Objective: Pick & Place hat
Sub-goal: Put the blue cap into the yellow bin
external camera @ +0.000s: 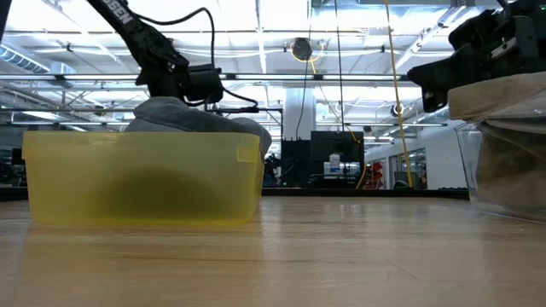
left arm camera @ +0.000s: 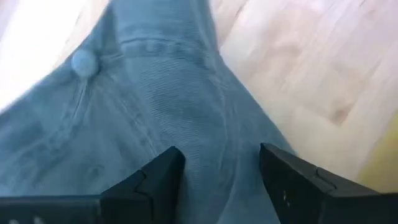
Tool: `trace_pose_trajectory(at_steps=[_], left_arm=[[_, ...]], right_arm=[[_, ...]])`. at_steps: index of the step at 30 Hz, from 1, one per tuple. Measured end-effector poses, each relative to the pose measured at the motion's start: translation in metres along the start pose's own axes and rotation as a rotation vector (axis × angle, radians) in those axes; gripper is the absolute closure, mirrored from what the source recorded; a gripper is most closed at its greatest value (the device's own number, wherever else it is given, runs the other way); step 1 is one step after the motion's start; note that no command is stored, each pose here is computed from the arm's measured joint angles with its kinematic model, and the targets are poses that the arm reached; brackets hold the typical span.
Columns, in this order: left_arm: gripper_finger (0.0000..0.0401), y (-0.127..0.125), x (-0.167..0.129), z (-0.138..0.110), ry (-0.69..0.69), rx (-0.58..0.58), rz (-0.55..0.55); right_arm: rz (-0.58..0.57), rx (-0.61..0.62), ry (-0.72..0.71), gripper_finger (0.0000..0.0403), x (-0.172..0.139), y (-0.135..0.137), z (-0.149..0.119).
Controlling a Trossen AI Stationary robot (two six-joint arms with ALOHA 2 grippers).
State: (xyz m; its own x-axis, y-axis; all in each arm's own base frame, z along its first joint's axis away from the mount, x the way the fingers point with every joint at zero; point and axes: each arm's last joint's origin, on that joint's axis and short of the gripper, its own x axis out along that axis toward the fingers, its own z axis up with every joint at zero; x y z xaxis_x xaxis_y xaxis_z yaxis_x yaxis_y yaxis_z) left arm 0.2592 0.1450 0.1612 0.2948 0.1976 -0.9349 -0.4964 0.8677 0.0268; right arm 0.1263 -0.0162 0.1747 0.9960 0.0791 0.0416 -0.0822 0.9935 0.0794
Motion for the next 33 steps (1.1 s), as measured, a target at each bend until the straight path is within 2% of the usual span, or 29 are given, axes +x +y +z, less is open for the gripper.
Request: trace_pose_trajectory(at_steps=[4,9,11,15,20,25,33], left_arm=[[0.0192,-0.005,0.0,0.008,-0.081,0.028,-0.023],[0.0188,-0.006,-0.022,0.022,-0.131,0.11,0.099],[0.0188,-0.006,-0.037,0.029,-0.145,0.169,0.125],[0.0187,-0.008,-0.066,0.043,-0.14,0.3,0.13],[0.0187,-0.007,-0.088,0.053,-0.118,0.492,0.135],[0.0187,-0.007,-0.083,0.05,-0.069,0.581,0.074],[0.0187,0.001,-0.046,0.043,0.141,0.539,0.048]], right_arm=[[-0.001,0.023,0.008,0.0399,0.0,0.0,-0.001],[0.001,0.019,0.011,0.0399,0.0,0.0,-0.001],[0.039,-0.001,0.015,0.0399,0.0,0.001,-0.001],[0.185,-0.076,0.019,0.0399,-0.001,0.005,-0.001],[0.206,-0.097,0.022,0.0399,-0.001,0.006,-0.002],[0.205,-0.091,0.04,0.0399,-0.001,0.006,-0.004],[0.203,-0.066,0.084,0.0399,-0.001,0.005,-0.008]])
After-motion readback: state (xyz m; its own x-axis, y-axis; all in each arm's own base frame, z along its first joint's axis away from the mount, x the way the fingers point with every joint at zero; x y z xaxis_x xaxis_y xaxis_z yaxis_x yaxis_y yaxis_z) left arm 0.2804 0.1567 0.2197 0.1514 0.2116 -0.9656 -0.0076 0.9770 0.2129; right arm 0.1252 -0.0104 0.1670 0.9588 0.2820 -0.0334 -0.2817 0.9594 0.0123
